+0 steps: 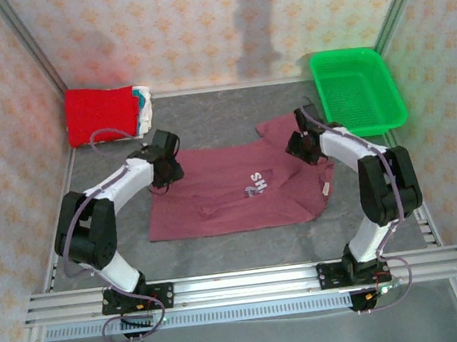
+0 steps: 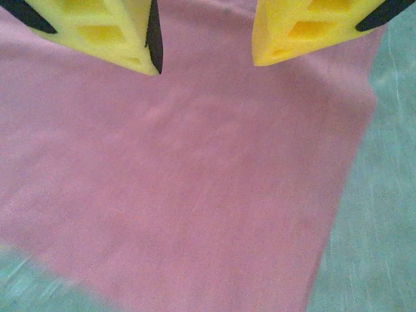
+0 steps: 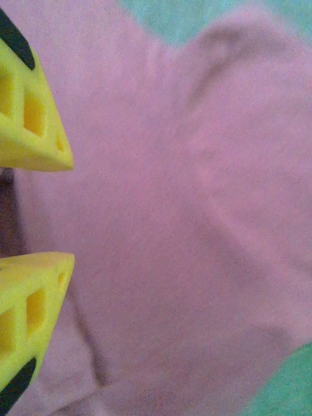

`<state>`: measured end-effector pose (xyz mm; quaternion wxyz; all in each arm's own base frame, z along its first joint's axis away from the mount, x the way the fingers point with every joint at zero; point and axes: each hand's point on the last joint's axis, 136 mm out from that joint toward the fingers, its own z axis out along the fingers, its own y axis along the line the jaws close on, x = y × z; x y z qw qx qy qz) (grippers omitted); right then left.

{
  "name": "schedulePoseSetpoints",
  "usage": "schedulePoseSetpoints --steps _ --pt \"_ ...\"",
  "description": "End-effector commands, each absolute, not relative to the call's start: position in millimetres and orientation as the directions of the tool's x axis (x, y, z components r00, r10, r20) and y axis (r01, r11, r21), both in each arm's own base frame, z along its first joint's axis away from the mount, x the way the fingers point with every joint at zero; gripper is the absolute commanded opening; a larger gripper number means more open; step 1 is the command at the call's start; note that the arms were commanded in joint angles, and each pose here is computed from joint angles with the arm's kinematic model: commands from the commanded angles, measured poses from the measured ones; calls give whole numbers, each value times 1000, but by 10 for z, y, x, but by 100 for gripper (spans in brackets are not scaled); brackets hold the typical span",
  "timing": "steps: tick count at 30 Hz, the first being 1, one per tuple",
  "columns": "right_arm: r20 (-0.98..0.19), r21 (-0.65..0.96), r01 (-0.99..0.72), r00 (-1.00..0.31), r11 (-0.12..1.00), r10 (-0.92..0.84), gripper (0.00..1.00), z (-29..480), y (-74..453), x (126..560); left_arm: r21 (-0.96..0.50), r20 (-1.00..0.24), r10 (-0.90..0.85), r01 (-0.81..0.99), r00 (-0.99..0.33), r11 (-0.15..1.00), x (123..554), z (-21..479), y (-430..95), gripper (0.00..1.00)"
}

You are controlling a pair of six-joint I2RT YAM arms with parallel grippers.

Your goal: Fold and stack the t-shirts

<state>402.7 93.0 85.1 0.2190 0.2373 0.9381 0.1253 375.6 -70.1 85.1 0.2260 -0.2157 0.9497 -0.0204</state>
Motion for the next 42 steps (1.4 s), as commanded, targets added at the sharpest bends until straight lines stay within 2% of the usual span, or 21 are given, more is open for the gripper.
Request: schedulePoseSetpoints --steps 1,7,11,12,17,23,27,32,36,42 --pt "-495 362 302 -739 882 457 40 1399 930 4387 -107 -508 -425 -434 -750 894 4056 1229 -378 43" --pt "-561 367 202 -731 908 389 47 1578 1060 4770 -72 -467 -458 -484 -756 872 4376 1126 -48 53" --pt "-607 322 156 -723 934 330 51 1602 1065 5031 -45 -442 -458 -491 -771 870 4531 1013 33 54" --pt "-609 310 154 -726 938 321 55 1585 1059 5088 -26 -413 -461 -496 -785 868 4552 871 46 56" --pt "-589 238 152 -763 959 267 58 1377 1040 5388 12 -325 -476 -507 -817 862 4581 556 64 57" --pt "-527 194 152 -817 969 234 59 1038 1057 5743 12 -291 -479 -504 -828 864 4650 332 36 59" --pt "-506 174 171 -829 970 237 59 909 1049 5850 14 -280 -475 -498 -834 867 4689 248 24 57" --pt "-480 167 194 -840 967 252 59 776 996 5899 24 -275 -459 -483 -845 875 4736 177 25 42" --pt "-482 170 195 -838 966 254 59 778 994 5882 34 -277 -452 -479 -848 877 4774 162 36 39" --pt "-501 163 216 -822 963 269 60 868 868 5887 62 -314 -438 -478 -843 876 4852 281 103 60"
